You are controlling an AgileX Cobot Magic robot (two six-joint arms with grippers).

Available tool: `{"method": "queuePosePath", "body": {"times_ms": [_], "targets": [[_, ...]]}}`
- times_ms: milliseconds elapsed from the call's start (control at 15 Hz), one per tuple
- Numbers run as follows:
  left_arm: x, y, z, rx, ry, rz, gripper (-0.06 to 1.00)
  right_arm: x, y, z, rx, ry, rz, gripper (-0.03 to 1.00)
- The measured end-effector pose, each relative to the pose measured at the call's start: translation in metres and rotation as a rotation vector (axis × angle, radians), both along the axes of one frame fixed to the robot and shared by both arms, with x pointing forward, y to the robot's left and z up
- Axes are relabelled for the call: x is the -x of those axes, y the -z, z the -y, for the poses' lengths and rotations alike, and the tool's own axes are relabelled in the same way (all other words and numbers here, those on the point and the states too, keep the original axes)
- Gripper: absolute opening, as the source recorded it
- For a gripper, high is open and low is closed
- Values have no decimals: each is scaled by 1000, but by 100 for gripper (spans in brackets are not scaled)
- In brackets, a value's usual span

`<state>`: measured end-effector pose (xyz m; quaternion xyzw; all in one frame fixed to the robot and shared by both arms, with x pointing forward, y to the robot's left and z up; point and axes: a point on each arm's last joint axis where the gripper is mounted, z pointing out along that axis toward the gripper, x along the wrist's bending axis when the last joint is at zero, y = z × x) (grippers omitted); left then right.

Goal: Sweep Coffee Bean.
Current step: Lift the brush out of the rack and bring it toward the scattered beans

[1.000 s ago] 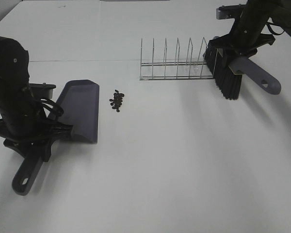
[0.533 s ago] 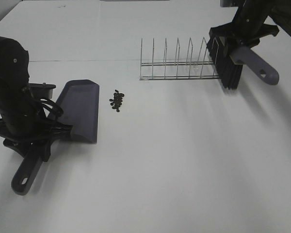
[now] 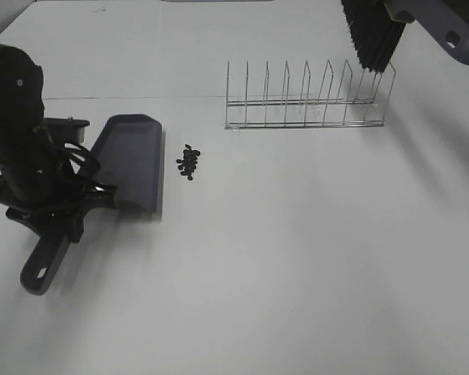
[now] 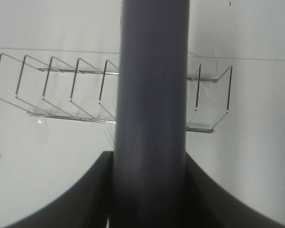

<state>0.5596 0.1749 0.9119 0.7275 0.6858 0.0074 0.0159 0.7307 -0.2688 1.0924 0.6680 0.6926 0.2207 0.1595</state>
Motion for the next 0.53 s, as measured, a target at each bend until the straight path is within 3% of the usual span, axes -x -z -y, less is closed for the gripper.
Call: {"method": "queuePosePath", "body": {"times_ms": [267, 533], "targets": [[-6, -43, -3, 3, -26, 147, 32, 31, -21, 4, 46, -9, -19, 28], [-4, -43, -4, -7, -34, 131, 32, 60, -6, 6, 58, -16, -136, 28]]}}
